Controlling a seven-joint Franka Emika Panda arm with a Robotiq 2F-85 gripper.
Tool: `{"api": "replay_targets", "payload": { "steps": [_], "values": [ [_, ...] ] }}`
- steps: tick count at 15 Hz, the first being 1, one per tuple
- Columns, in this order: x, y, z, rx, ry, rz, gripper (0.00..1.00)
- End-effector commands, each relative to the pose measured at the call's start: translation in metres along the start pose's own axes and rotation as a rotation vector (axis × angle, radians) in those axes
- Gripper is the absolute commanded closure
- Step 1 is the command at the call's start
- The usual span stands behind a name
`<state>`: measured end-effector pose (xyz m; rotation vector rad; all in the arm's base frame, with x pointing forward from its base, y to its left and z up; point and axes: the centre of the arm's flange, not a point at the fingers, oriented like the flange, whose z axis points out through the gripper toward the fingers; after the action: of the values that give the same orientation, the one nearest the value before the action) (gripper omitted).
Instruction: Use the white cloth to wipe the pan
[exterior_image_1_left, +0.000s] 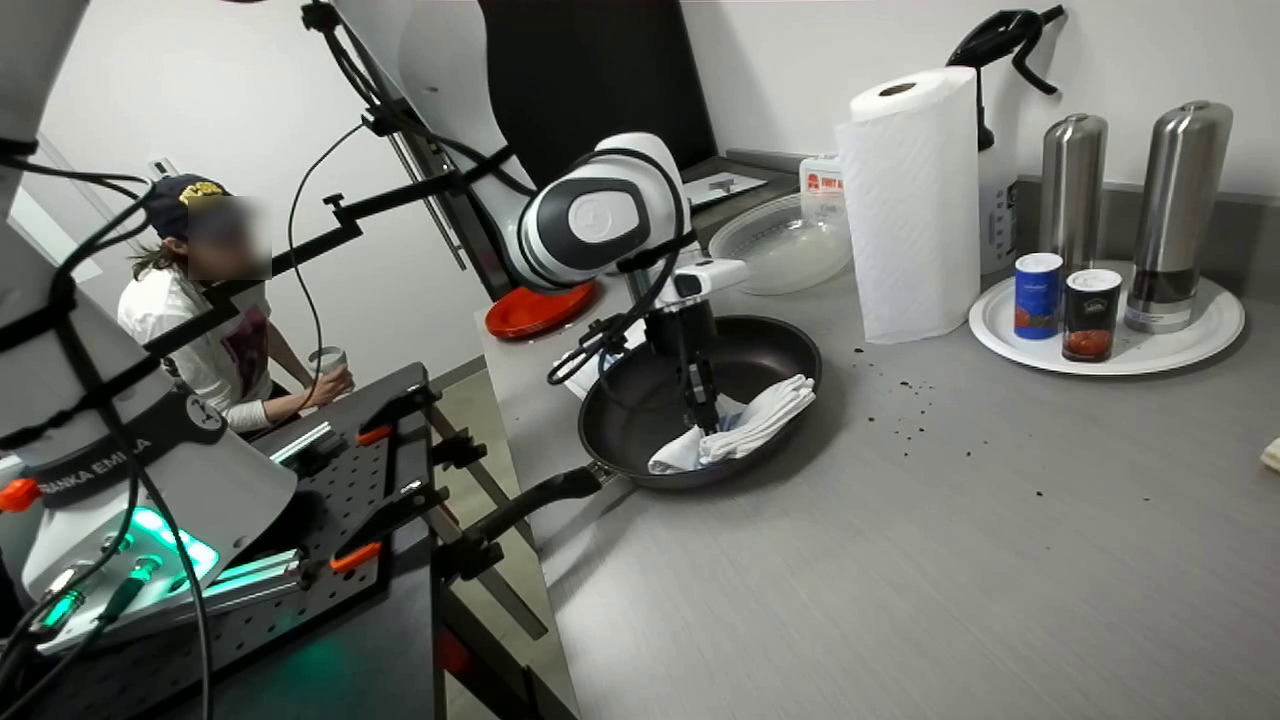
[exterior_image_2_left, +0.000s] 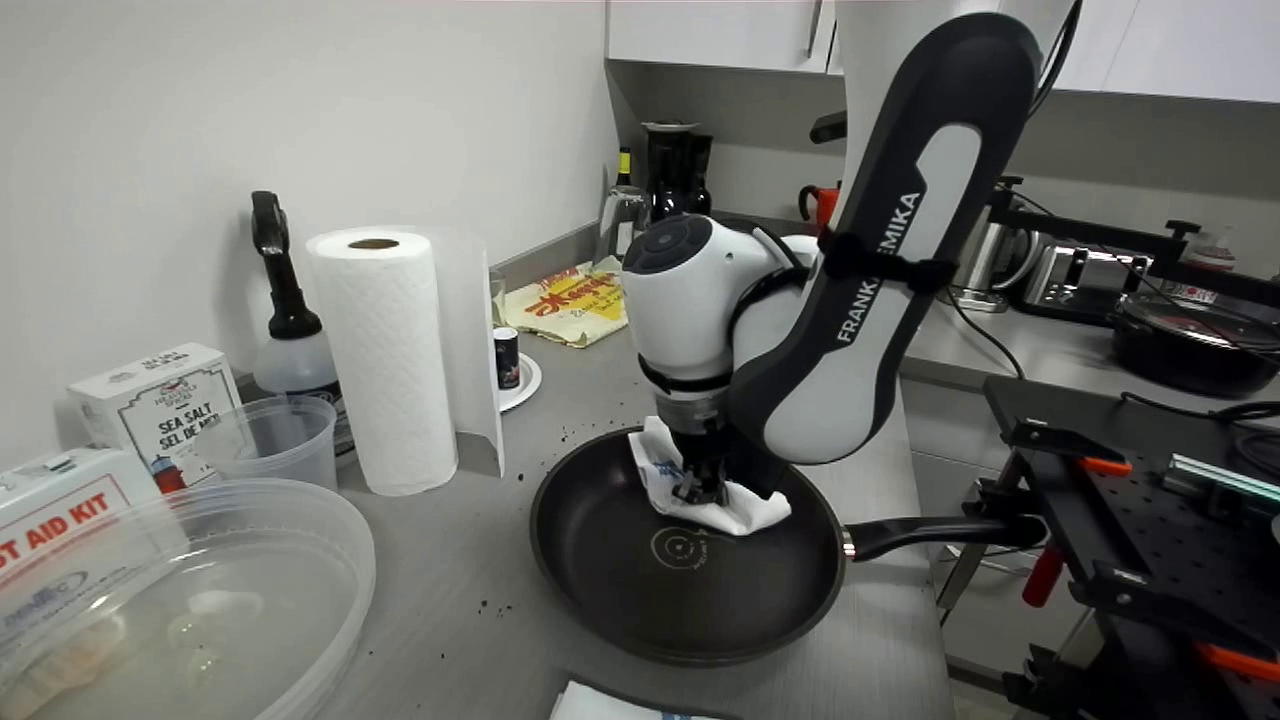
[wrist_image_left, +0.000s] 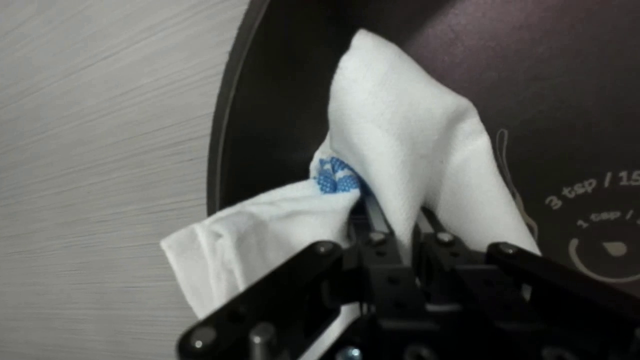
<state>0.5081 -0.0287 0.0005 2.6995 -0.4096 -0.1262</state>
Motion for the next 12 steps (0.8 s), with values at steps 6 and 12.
{"api": "replay_targets", "payload": {
  "steps": [6,12],
  "values": [
    [-0.015,-0.046,-0.029,0.152,-0.077,-0.013,0.97],
    [-0.031,-0.077,-0.054,0.347,-0.242,0.042,0.97]
  ]
}}
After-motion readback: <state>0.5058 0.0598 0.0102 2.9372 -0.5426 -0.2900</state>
